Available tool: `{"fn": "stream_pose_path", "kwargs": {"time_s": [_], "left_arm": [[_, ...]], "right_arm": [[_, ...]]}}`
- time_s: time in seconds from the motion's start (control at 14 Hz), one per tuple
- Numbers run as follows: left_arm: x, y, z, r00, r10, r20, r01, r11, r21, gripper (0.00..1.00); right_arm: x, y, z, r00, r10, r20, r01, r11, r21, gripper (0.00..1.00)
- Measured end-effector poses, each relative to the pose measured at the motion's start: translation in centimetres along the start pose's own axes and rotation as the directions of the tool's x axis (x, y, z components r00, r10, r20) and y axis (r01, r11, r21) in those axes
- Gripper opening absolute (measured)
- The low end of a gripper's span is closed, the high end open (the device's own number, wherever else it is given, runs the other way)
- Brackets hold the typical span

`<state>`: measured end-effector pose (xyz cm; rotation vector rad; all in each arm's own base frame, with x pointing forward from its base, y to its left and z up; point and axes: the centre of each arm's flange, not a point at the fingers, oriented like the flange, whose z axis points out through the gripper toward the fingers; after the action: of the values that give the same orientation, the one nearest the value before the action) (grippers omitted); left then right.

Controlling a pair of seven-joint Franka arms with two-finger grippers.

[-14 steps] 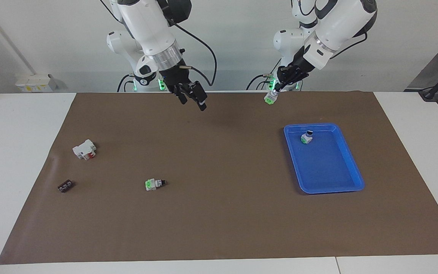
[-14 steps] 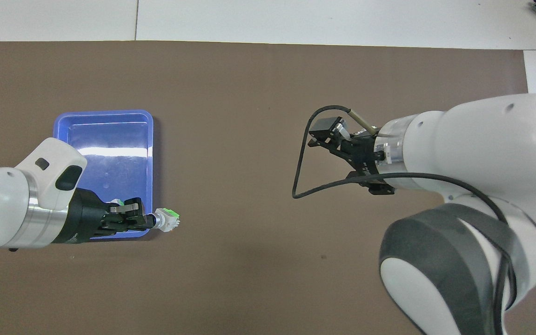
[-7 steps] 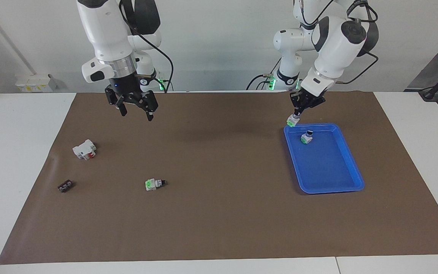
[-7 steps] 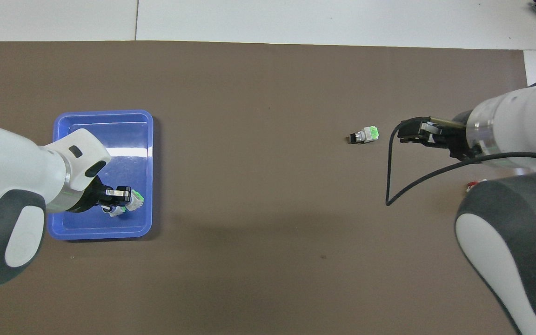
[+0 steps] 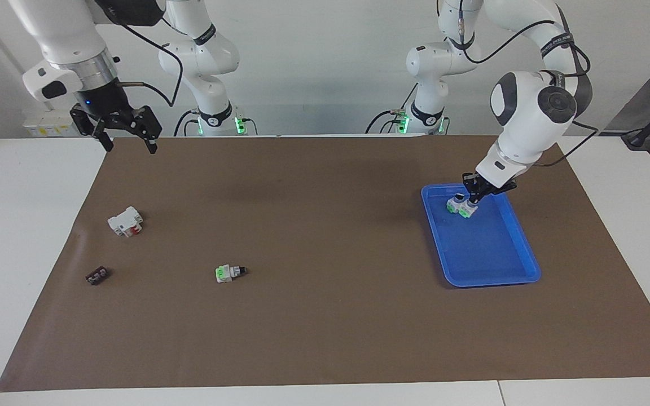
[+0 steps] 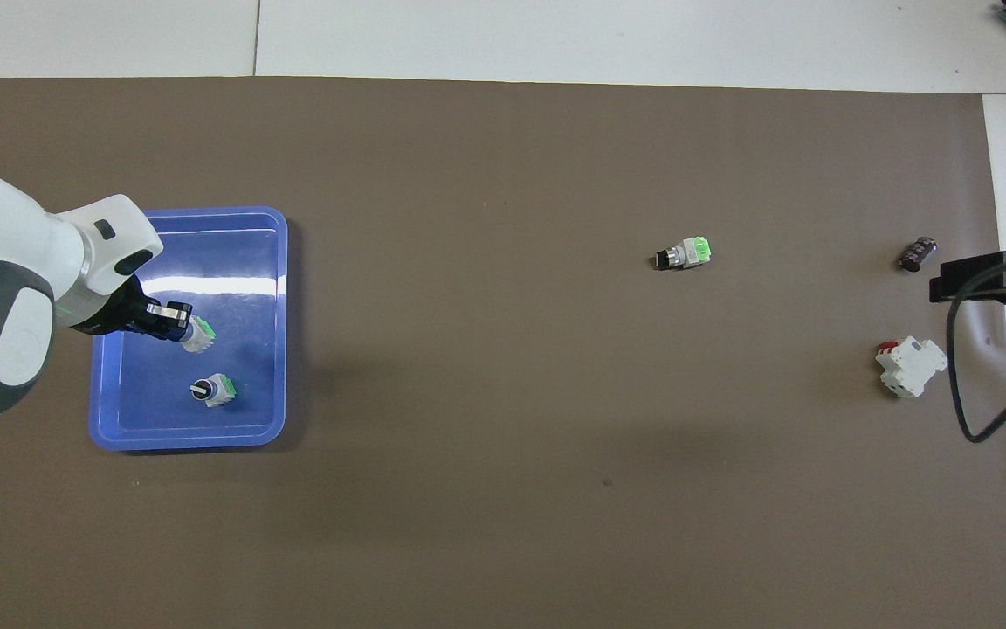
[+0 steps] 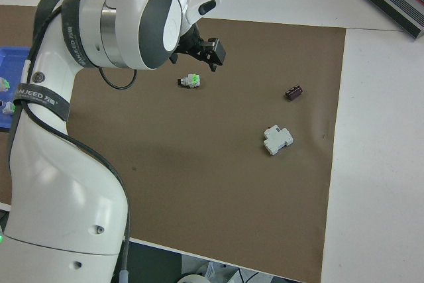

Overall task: Turn and place switch with both arms
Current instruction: 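Lower the switch into the blue tray with the left gripper while the right withdraws, then open the left gripper and lift it away from the tray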

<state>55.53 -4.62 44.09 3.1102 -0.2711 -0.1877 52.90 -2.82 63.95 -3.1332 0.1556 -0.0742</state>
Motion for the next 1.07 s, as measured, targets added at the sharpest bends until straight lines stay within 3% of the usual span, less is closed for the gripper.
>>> {"fn": "stream_pose_path", "kwargs": {"time_s": [0.43, 0.71, 1.07], "left_arm": [[-1.2, -6.1, 3.4, 0.998, -0.013, 0.058, 0.014, 1.000, -0.023, 0.10], [-3.0, -6.8, 6.5, 0.994, -0.025, 0.105, 0.029, 0.999, -0.033, 0.10], [-4.3, -6.5, 7.5, 0.996, -0.028, 0.087, 0.030, 0.999, -0.023, 0.10]], "right_arm": [[0.6, 0.2, 0.1, 0.999, 0.031, 0.025, -0.031, 1.000, -0.007, 1.00], [0.0, -0.6, -0.3, 0.997, 0.046, 0.066, -0.046, 0.999, -0.012, 1.00], [0.0, -0.6, -0.4, 0.997, 0.048, 0.067, -0.047, 0.999, -0.013, 1.00]]}}
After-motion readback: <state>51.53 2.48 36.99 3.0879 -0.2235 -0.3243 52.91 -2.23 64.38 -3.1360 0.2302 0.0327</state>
